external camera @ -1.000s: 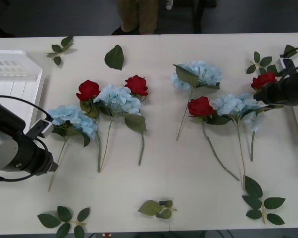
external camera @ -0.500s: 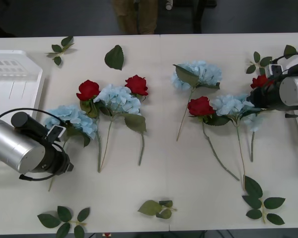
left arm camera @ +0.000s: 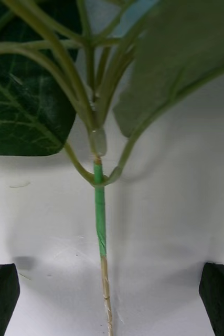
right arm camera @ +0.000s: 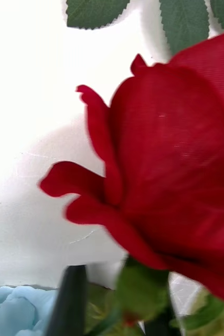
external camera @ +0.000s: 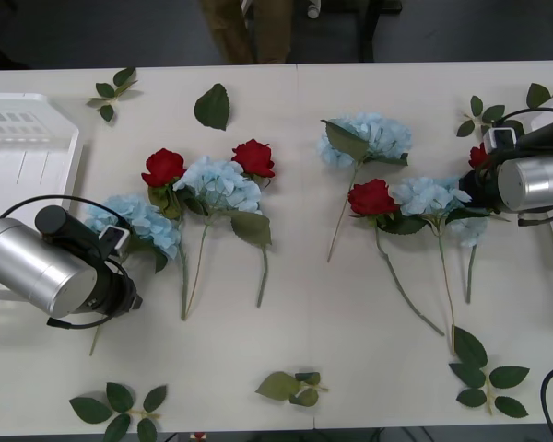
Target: Place the red flowers into the right box and the blue flowers into the left box. If a person shows an open palm, hand one flower to the person first, then continue sorting.
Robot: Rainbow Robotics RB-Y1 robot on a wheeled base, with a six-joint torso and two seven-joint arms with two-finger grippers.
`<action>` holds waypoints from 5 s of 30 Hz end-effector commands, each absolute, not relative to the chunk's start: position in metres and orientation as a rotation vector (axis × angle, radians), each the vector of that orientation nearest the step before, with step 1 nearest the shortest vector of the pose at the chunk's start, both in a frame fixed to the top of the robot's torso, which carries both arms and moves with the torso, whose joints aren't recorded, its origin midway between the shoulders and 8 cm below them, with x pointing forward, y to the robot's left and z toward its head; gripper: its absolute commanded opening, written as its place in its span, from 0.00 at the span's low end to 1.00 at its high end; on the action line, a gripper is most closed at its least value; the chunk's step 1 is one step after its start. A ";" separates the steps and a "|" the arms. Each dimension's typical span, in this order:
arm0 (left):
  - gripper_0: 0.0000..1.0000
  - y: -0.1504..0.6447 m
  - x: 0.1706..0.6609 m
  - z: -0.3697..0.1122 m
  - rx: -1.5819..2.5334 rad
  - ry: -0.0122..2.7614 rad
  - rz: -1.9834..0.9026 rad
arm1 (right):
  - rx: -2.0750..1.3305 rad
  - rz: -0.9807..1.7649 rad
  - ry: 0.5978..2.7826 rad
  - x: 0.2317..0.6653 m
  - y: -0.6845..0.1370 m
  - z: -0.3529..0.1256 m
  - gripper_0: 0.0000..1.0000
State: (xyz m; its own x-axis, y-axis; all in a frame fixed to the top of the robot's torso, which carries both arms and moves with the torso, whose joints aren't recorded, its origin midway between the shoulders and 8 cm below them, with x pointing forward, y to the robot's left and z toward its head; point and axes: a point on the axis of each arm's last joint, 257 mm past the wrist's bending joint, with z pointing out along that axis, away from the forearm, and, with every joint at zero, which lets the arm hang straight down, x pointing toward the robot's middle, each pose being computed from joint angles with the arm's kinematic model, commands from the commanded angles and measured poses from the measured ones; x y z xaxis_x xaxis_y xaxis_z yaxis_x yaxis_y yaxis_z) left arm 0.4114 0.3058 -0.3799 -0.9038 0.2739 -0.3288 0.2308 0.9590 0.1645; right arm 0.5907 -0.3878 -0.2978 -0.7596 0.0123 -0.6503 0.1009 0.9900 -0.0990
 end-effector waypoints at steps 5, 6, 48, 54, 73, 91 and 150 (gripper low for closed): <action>1.00 0.302 0.440 -0.377 0.303 2.701 0.170 | 0.143 -0.049 2.383 0.600 -0.369 -0.274 0.00; 1.00 0.301 0.439 -0.378 0.303 2.703 0.168 | 0.140 -0.033 2.378 0.601 -0.367 -0.264 0.00; 0.00 0.392 0.471 -0.167 0.238 2.788 0.255 | 0.066 -0.635 2.167 0.579 -0.617 -0.141 0.00; 0.00 0.433 0.487 -0.103 0.147 2.794 0.159 | 0.068 -0.612 2.156 0.587 -0.603 -0.163 0.00; 0.00 0.574 0.509 -0.148 0.172 2.678 0.437 | 0.053 -0.312 2.266 0.586 -0.548 -0.175 0.52; 0.01 0.601 0.515 -0.217 0.225 2.570 0.627 | -0.242 0.326 2.576 0.480 -0.466 -0.207 0.54; 1.00 0.246 0.499 -0.246 -0.055 2.767 0.245 | -0.488 0.362 2.373 0.503 -0.245 -0.311 0.00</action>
